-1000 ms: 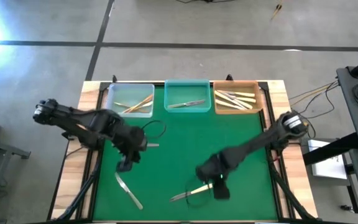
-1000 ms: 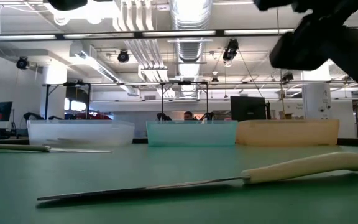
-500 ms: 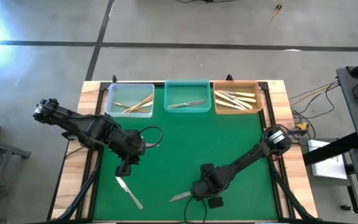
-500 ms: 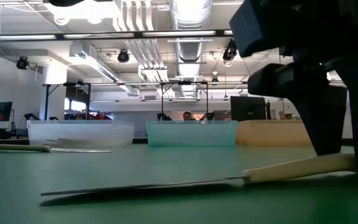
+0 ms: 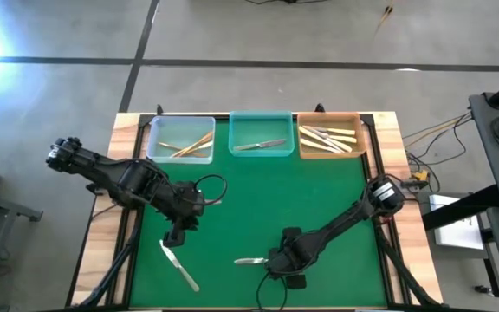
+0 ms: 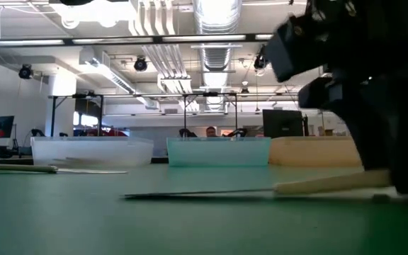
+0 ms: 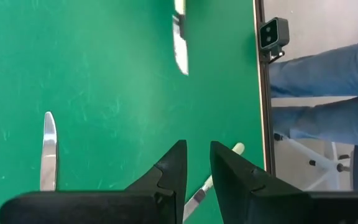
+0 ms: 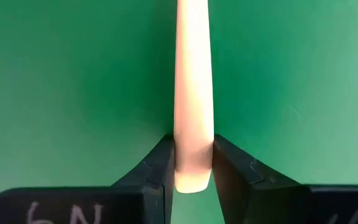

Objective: Sort silverware by color (type)
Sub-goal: Put the yellow table knife into the orange bin

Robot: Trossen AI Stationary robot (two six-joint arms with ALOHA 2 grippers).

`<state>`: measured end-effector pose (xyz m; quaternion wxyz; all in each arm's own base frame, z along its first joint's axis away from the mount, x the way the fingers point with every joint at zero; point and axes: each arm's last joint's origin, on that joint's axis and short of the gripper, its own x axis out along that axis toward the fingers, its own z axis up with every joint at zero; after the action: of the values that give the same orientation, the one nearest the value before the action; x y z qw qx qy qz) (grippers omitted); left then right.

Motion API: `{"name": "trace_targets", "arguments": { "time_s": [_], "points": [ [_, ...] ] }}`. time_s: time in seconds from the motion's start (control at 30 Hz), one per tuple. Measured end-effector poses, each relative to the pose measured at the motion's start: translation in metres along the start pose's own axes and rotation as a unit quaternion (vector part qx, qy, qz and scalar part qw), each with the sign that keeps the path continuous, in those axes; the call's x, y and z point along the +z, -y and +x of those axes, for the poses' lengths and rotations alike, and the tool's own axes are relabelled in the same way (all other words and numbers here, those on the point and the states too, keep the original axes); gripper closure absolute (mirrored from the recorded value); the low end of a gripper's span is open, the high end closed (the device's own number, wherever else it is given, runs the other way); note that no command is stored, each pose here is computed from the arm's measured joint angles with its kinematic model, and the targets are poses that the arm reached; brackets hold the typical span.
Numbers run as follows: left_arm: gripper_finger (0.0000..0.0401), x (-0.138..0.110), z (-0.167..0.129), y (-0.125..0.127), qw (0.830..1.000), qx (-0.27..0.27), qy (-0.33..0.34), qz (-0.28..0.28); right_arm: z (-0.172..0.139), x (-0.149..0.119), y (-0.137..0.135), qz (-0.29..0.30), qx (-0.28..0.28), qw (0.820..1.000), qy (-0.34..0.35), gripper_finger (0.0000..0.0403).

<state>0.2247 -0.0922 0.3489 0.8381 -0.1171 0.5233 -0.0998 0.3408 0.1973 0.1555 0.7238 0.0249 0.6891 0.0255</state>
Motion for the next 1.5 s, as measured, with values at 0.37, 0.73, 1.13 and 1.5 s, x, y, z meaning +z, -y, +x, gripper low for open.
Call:
{"name": "trace_targets", "arguments": {
  "time_s": [0.37,0.73,1.13,1.5],
  "points": [
    [0.0347,0.015,-0.002,-0.001,0.99,0.084,0.11,0.014,-0.067,-0.018,0.061,-0.018,-0.12,0.992,-0.018,0.0332],
    [0.0347,0.027,-0.005,-0.012,0.957,0.192,0.209,-0.066,-0.142,-0.062,0.19,0.114,-0.166,0.972,0.119,0.0332],
    [0.0347,0.064,0.006,-0.044,0.931,0.208,0.271,-0.127,-0.12,-0.152,0.309,0.294,-0.213,0.92,0.149,0.0332],
    [0.0347,0.096,0.014,-0.056,0.917,0.211,0.292,-0.172,-0.103,-0.186,0.354,0.319,-0.222,0.919,0.069,0.0284]
  ]
}}
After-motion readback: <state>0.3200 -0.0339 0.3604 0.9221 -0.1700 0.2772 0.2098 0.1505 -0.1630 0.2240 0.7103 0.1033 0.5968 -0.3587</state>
